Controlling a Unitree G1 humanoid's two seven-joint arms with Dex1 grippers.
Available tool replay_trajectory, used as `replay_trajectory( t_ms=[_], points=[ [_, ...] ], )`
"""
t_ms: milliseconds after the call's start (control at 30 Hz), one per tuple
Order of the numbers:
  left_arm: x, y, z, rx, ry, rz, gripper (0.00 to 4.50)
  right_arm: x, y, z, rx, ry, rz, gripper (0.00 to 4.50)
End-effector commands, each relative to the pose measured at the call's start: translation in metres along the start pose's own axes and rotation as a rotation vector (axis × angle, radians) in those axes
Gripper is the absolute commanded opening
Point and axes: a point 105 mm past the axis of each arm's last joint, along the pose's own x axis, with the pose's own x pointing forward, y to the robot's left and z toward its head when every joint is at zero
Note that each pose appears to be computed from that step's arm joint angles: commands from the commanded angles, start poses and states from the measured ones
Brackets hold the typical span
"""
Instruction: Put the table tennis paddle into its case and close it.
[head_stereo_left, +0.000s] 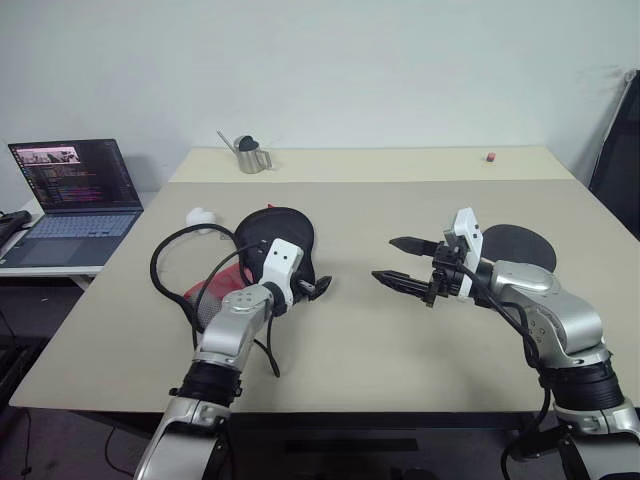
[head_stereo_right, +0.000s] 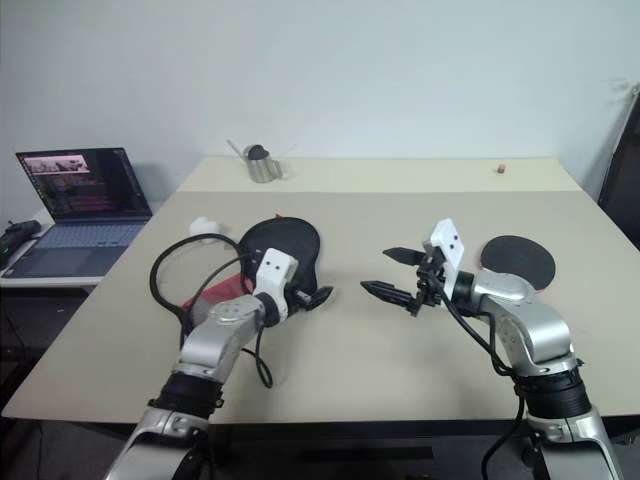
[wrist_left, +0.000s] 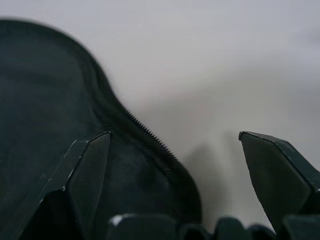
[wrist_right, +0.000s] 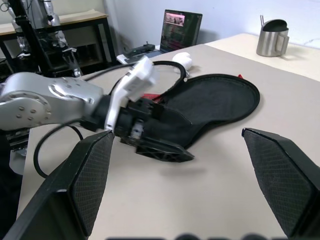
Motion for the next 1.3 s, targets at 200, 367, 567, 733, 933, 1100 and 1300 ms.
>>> replay_trajectory(
  t_ms=[200, 367, 567, 733, 933, 1100, 1300],
  points=[
    [0.013, -0.006, 0.004, 0.002, 0.004, 0.008, 4.50, -0.005, 0.005, 0.015, -0.054, -0.053, 0.001, 4.49],
    [0.016, -0.012, -0.009, 0.010, 0.043, 0.018, 4.50, -0.008, 0.004, 0.015, -0.053, -0.049, -0.008, 4.49],
    [0.013, -0.010, -0.017, -0.013, 0.059, 0.043, 3.89, -0.009, 0.002, 0.015, -0.055, -0.050, -0.012, 4.50],
    [0.008, -0.007, -0.023, -0.032, 0.062, 0.074, 2.18, -0.011, -0.005, 0.027, -0.007, -0.116, -0.046, 4.50],
    [-0.002, 0.001, -0.032, -0.041, 0.069, 0.111, 0.21, -0.015, -0.010, 0.028, -0.019, -0.109, -0.062, 4.50],
    [-0.005, 0.003, -0.027, -0.031, 0.049, 0.107, 0.09, -0.017, -0.011, 0.028, -0.023, -0.106, -0.067, 4.50],
    [0.001, -0.030, -0.008, 0.060, 0.002, -0.071, 0.09, -0.021, -0.014, 0.028, -0.032, -0.095, -0.080, 4.50]
  ],
)
